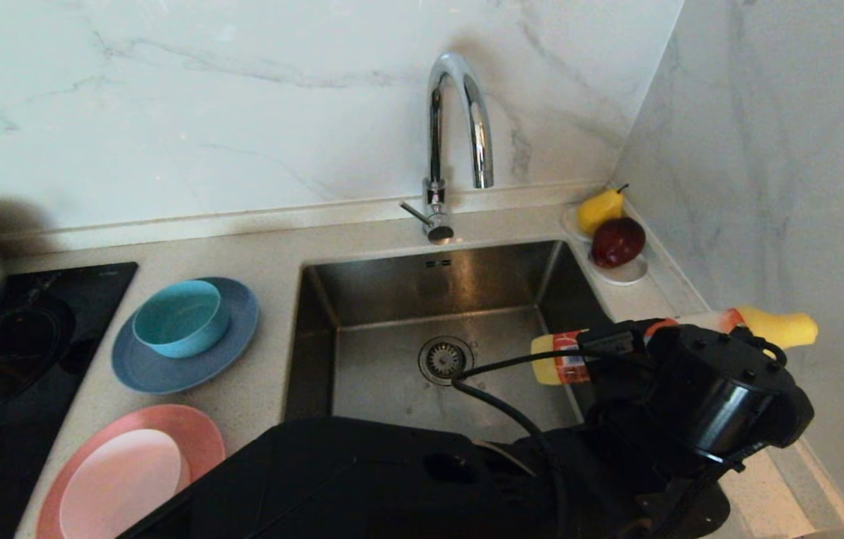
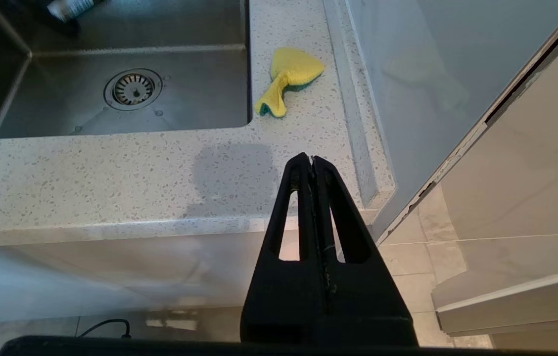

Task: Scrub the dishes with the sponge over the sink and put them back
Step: Squeeze it onto the sponge

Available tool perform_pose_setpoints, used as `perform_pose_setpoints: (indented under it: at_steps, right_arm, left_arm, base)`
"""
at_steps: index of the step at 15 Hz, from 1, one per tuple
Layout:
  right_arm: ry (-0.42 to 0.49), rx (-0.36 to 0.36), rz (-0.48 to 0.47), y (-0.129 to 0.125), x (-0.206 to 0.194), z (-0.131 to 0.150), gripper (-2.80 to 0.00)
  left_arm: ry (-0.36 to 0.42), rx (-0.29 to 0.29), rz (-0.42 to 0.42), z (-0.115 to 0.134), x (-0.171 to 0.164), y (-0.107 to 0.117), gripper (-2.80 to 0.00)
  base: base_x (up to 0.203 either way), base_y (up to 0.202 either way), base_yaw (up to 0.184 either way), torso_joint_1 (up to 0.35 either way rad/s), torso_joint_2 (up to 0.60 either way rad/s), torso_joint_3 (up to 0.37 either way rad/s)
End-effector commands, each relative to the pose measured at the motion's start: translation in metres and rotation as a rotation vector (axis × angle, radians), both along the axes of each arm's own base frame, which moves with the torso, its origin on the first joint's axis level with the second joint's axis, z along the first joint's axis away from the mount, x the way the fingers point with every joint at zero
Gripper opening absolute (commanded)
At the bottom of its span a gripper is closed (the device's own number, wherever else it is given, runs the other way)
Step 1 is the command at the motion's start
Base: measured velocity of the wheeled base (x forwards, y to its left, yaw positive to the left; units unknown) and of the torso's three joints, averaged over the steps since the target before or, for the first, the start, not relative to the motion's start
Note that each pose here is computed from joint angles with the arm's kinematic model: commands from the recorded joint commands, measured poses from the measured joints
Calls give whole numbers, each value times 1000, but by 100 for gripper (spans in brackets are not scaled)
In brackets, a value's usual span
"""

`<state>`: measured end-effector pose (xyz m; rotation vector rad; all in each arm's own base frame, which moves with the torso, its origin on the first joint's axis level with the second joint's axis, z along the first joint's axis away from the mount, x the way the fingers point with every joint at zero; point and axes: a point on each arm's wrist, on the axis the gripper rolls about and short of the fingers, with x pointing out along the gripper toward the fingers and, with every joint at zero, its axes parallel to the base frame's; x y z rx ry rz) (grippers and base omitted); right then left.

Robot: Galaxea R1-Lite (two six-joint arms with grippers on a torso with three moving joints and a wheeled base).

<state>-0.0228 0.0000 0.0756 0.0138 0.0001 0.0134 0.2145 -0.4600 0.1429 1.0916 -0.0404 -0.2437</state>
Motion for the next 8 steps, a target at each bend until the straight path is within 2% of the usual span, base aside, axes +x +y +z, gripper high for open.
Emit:
perform_pose_setpoints:
  at_steps: [1, 6, 8]
  right_arm:
    - [0, 0, 0, 0, 0, 0, -280]
    - [-1, 0, 0, 0, 0, 0, -280]
    - [0, 0, 0, 0, 0, 0, -280]
  left_arm:
    - [7, 51, 6, -19, 3, -5, -280]
    - [18, 112, 11, -41, 6, -9, -280]
    - [13, 159, 38, -49, 8, -10, -280]
  base:
    - [0, 0, 0, 0, 0, 0]
    - [0, 0, 0, 0, 0, 0]
    - [0, 0, 0, 0, 0, 0]
